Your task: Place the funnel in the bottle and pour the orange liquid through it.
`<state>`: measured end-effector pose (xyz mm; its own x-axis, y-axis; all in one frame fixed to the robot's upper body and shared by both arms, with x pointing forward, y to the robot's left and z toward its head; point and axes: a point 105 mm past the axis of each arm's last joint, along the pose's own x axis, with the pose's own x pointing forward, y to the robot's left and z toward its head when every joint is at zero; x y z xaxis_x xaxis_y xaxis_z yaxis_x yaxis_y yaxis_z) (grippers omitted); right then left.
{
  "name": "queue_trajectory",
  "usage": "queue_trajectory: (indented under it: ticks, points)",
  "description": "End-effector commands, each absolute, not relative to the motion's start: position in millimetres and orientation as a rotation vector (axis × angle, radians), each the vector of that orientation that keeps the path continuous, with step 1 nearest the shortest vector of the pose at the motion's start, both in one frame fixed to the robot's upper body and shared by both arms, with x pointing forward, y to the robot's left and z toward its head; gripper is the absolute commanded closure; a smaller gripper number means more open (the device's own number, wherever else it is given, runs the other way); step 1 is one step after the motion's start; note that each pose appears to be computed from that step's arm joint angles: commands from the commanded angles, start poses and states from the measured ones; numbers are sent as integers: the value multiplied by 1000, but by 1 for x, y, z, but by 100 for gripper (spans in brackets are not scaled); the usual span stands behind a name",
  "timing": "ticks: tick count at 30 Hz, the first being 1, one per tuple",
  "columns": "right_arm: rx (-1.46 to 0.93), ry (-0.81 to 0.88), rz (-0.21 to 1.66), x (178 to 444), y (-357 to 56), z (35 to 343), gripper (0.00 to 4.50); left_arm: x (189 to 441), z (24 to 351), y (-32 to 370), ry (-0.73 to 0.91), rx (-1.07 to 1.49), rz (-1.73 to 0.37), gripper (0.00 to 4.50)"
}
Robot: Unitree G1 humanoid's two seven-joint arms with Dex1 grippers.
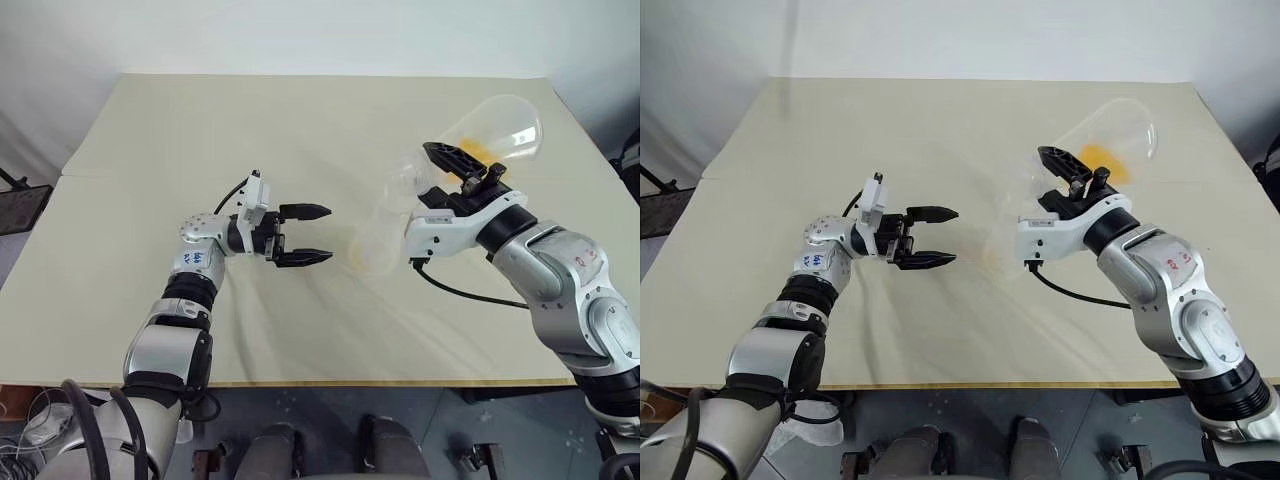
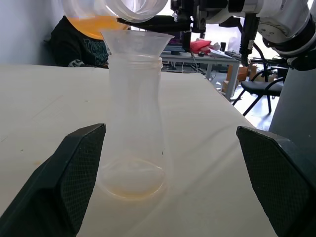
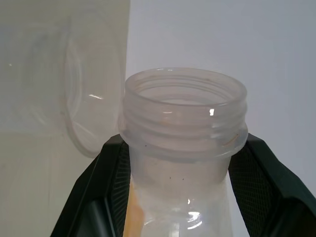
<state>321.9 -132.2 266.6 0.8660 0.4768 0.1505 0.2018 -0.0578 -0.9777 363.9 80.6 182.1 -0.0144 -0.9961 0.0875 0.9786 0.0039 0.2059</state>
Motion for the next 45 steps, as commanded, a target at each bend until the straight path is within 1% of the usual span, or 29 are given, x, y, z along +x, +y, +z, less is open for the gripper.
queue_trajectory:
  ticks: [1,11,45]
  points:
    - [-1687,-602,187,316,-135,286,208,358,196,81,-289,131,-1633,0]
    - [-1750,-611,159,320,-143,292,208,359,197,82,-290,125,-1631,0]
    - [-1873,-686,201,330,-143,296,208,359,198,84,-294,121,-1618,0]
